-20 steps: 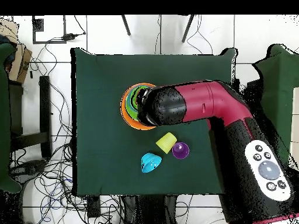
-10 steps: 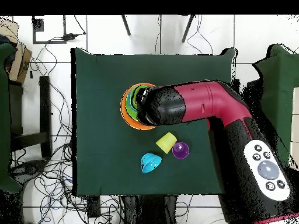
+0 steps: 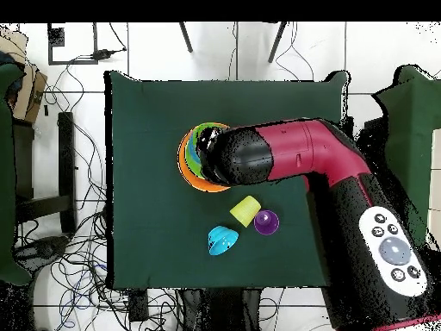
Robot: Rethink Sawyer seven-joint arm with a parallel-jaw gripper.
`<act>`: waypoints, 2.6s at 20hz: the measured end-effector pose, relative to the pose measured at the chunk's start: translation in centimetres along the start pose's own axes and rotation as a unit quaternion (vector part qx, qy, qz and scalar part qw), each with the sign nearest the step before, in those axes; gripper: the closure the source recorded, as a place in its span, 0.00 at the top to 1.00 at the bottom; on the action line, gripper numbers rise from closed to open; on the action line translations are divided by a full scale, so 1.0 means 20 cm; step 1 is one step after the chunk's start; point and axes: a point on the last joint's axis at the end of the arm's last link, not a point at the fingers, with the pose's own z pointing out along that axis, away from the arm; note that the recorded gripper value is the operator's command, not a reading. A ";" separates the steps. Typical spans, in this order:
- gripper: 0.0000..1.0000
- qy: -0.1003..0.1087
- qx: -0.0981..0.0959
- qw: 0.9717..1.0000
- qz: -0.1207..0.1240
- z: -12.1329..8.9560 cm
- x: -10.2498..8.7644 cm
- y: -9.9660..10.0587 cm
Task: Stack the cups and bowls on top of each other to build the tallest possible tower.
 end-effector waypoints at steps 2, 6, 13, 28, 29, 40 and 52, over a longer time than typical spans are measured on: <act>1.00 0.000 0.000 1.000 0.000 0.00 0.00 0.00; 1.00 0.000 0.000 1.000 0.000 0.00 0.00 0.00; 1.00 -0.001 0.000 1.000 0.000 0.00 0.00 0.00; 1.00 -0.003 0.001 1.000 -0.001 -0.01 0.00 0.00; 1.00 -0.003 0.001 1.000 -0.001 -0.01 0.00 0.00; 1.00 -0.014 0.001 1.000 -0.007 -0.19 0.11 -0.02; 1.00 -0.174 -0.040 0.984 -0.020 -0.53 0.06 -0.09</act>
